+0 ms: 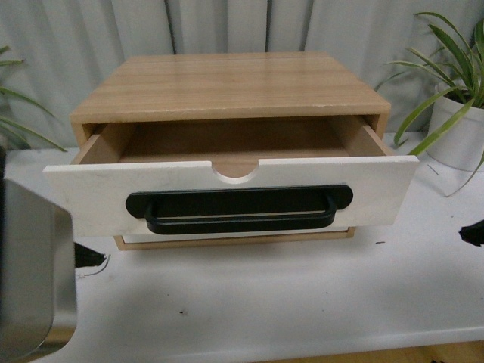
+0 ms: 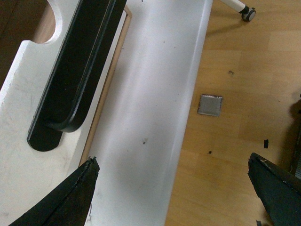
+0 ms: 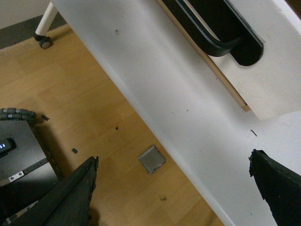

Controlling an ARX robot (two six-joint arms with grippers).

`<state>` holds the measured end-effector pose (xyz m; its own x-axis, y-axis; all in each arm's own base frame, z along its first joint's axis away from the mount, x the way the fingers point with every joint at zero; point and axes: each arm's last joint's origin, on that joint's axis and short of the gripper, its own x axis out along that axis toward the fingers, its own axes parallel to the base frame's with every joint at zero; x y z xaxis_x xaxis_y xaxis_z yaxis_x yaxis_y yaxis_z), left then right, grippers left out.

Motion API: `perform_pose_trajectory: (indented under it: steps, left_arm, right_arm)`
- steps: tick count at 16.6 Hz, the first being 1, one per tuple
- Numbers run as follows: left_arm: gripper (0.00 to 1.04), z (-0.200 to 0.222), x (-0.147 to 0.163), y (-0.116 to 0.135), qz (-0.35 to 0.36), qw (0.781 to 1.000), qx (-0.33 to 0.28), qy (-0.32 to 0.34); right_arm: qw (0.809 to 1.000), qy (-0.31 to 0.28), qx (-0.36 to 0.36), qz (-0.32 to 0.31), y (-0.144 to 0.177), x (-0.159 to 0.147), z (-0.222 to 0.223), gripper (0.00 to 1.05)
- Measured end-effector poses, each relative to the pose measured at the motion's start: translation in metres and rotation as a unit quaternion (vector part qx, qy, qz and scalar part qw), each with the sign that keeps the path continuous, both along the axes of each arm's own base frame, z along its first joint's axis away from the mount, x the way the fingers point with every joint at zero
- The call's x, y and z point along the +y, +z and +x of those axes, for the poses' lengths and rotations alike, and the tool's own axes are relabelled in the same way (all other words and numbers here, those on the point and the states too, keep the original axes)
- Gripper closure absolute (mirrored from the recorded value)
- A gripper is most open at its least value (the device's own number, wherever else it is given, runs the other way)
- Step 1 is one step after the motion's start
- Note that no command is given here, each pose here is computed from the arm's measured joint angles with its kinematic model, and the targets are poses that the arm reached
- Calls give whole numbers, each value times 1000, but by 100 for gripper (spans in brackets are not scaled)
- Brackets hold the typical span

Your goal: Close drawer sideways

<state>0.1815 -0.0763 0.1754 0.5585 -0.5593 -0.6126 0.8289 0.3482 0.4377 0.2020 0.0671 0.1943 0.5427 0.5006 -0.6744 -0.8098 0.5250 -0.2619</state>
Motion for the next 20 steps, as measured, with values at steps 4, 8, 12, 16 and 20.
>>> perform_pose_trajectory:
  steps: [4, 8, 12, 16, 20]
  left_arm:
    - [7, 10, -8, 1, 19, 999, 11, -27]
    - [7, 27, -19, -2, 36, 998, 26, -52]
    - [7, 47, -23, -6, 41, 998, 25, -52]
    - [7, 72, -17, -9, 54, 998, 23, -31]
    - [7, 107, -15, -11, 59, 998, 1, 0]
  right_arm:
    - [999, 26, 22, -13, -5, 6, 15, 6]
    - [997, 61, 20, -32, -6, 24, 42, 6]
    - [997, 64, 18, -41, -8, 32, 64, 6]
    - [997, 63, 16, -46, -12, 39, 82, 6]
    - [998, 33, -1, -52, -18, 45, 121, 6]
